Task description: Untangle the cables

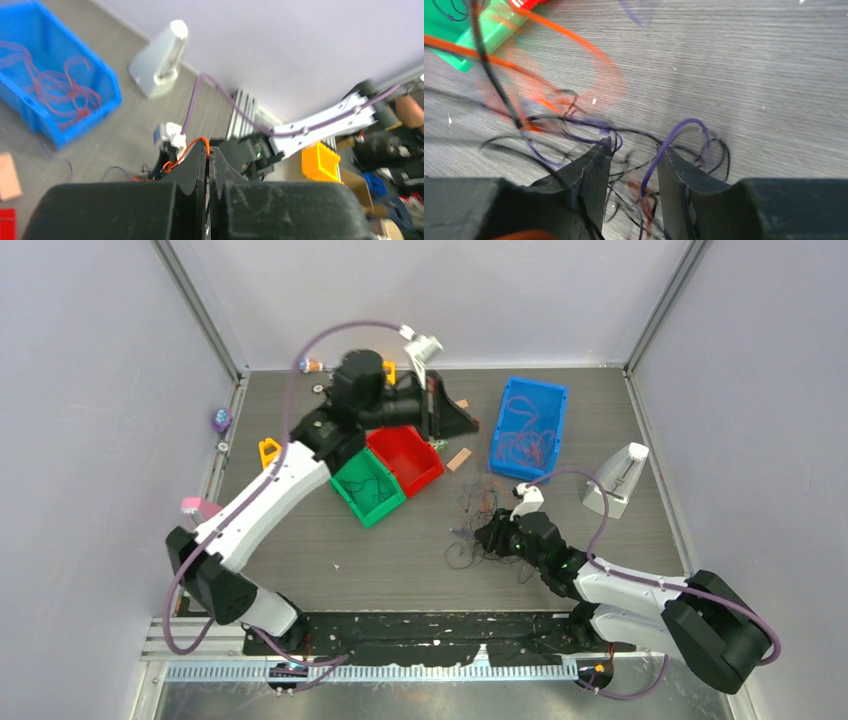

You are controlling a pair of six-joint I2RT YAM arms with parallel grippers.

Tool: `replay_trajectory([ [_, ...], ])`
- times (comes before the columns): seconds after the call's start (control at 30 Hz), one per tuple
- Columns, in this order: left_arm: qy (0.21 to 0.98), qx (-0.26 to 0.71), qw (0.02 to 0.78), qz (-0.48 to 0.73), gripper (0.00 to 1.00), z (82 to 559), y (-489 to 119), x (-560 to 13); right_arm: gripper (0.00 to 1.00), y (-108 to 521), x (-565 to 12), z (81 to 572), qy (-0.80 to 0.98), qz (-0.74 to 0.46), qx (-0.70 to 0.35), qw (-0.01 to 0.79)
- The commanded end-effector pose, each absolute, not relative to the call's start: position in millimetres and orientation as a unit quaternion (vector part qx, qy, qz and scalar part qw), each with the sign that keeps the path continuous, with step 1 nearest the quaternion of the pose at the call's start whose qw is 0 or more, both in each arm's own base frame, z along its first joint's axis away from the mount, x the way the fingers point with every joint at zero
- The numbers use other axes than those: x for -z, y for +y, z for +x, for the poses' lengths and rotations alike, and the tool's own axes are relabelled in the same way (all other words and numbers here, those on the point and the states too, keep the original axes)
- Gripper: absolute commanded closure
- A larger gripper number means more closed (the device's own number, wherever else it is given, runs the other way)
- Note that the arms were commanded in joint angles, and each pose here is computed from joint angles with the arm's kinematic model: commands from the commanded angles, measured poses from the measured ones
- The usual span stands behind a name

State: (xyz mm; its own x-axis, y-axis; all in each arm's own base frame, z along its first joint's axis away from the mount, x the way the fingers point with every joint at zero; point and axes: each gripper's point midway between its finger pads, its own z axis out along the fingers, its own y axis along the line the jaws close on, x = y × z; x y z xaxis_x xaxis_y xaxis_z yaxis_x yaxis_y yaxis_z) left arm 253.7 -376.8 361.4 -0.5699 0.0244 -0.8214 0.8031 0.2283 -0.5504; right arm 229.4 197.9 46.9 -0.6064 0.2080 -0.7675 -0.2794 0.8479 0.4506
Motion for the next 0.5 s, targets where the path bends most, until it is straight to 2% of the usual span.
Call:
replay_trajectory([
  [0.0,0.633,0.563,0.442,0.294,1.0,235,-334,-469,0.54,184,-44,224,0.863,0.021,-0.26,0.434],
  [0.17,0.607,0.553,0.493,0.287,1.0,231,-309,-507,0.5,170,-41,218,0.872,0.046,-0.237,0.426],
  [0.2,0.605,0.551,0.496,0.291,1.0,229,-307,-511,0.51,167,-44,219,0.869,0.056,-0.235,0.432],
  [0.23,0.605,0.55,0.497,0.293,1.0,227,-306,-514,0.58,164,-43,218,0.869,0.059,-0.231,0.433],
  [0.3,0.6,0.553,0.495,0.298,1.0,223,-306,-517,0.65,162,-49,220,0.862,0.067,-0.233,0.445],
  [0.47,0.612,0.529,0.515,0.282,1.0,230,-294,-519,0.7,150,-60,224,0.86,0.07,-0.206,0.462],
])
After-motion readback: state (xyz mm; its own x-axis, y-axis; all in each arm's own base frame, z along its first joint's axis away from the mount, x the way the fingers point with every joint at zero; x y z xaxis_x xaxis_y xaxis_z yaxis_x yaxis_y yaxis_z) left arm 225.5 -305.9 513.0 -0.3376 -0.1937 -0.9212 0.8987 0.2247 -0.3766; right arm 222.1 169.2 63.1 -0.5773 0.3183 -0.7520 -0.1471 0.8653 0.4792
